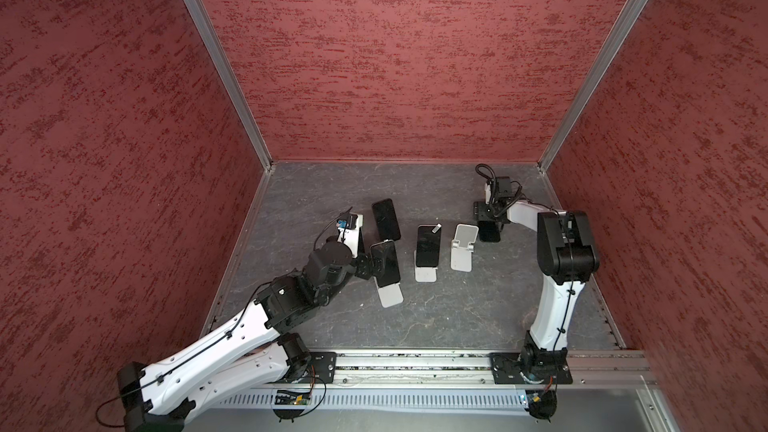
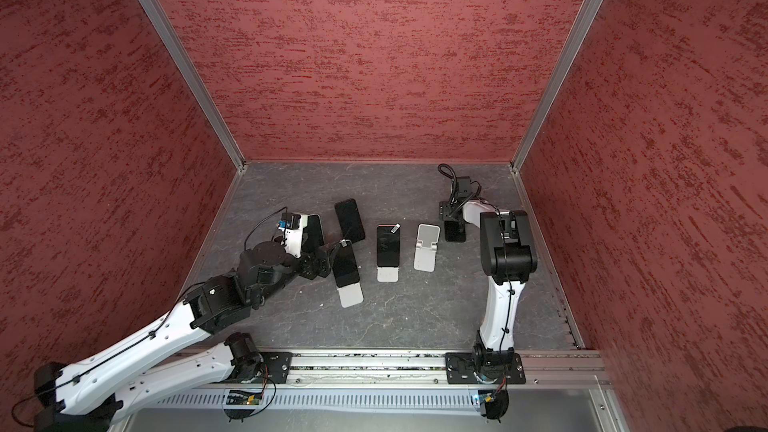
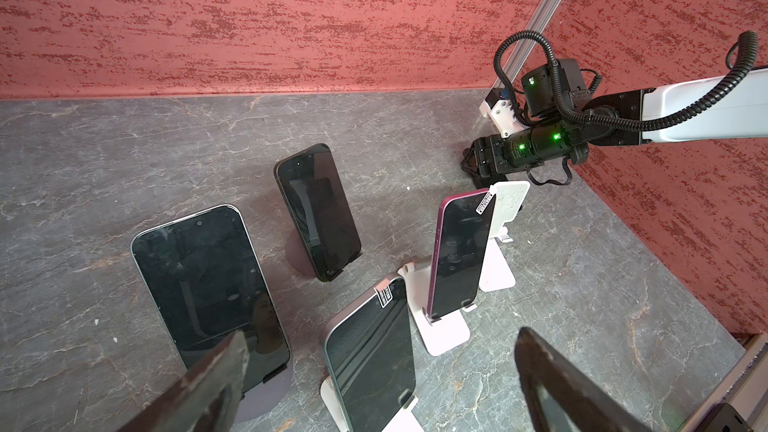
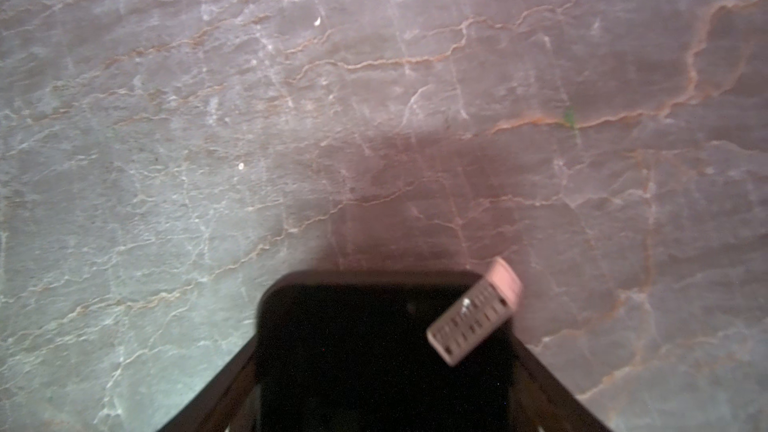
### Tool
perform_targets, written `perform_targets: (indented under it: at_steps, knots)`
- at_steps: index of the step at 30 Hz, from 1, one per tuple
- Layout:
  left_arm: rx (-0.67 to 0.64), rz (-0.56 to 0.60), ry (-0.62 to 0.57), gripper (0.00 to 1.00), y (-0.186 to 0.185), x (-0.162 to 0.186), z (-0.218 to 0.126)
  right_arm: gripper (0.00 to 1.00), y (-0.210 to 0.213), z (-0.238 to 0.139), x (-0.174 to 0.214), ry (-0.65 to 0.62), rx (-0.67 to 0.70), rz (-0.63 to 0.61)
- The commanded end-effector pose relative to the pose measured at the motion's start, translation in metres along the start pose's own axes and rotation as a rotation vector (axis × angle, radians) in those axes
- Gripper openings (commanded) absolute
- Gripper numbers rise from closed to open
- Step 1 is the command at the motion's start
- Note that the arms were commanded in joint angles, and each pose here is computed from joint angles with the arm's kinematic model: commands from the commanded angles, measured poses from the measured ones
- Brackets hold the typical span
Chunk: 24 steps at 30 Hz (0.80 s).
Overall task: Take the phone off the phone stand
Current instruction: 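Lower the phone onto the table and open the right gripper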
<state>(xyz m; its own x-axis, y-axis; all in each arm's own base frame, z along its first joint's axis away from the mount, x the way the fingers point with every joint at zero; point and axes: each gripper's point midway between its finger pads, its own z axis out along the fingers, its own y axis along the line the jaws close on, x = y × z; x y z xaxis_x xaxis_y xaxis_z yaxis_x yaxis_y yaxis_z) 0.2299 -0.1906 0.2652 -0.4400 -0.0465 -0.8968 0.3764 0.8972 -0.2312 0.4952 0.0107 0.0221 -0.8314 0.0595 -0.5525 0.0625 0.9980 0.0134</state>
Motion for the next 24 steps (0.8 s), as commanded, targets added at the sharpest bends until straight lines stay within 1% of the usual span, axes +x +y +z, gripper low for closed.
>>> perform_targets:
  at_steps: [1,8,12,13,15,16,20,24]
  knots:
    - [-0.002,0.011,-0.013,1.00,0.001,-0.001,-0.001,0.78,-0.010,0.012,0.040,0.140,0.052,-0.037]
    - [-0.008,0.014,-0.009,1.00,0.002,0.001,0.000,0.80,-0.010,0.014,0.040,0.148,0.053,-0.042]
    - [-0.007,0.013,-0.010,1.00,0.001,0.000,0.000,0.84,-0.009,0.009,0.035,0.139,0.046,-0.034]
    - [-0.006,0.012,-0.010,1.00,0.001,0.000,0.000,0.85,-0.004,0.007,0.033,0.132,0.020,-0.033]
    - [-0.006,0.010,-0.010,1.00,0.001,0.001,0.001,0.87,0.007,-0.001,0.021,0.096,-0.042,-0.010]
    - [-0.008,0.009,-0.008,1.00,0.001,0.001,0.001,0.89,0.009,-0.004,0.016,0.080,-0.051,0.002]
    - [-0.005,0.004,-0.004,1.00,0.001,0.001,0.000,0.97,0.010,-0.020,-0.006,0.021,-0.059,0.042]
    - [-0.010,-0.001,0.000,1.00,0.003,0.003,-0.001,0.98,0.006,-0.042,-0.026,-0.046,-0.038,0.076]
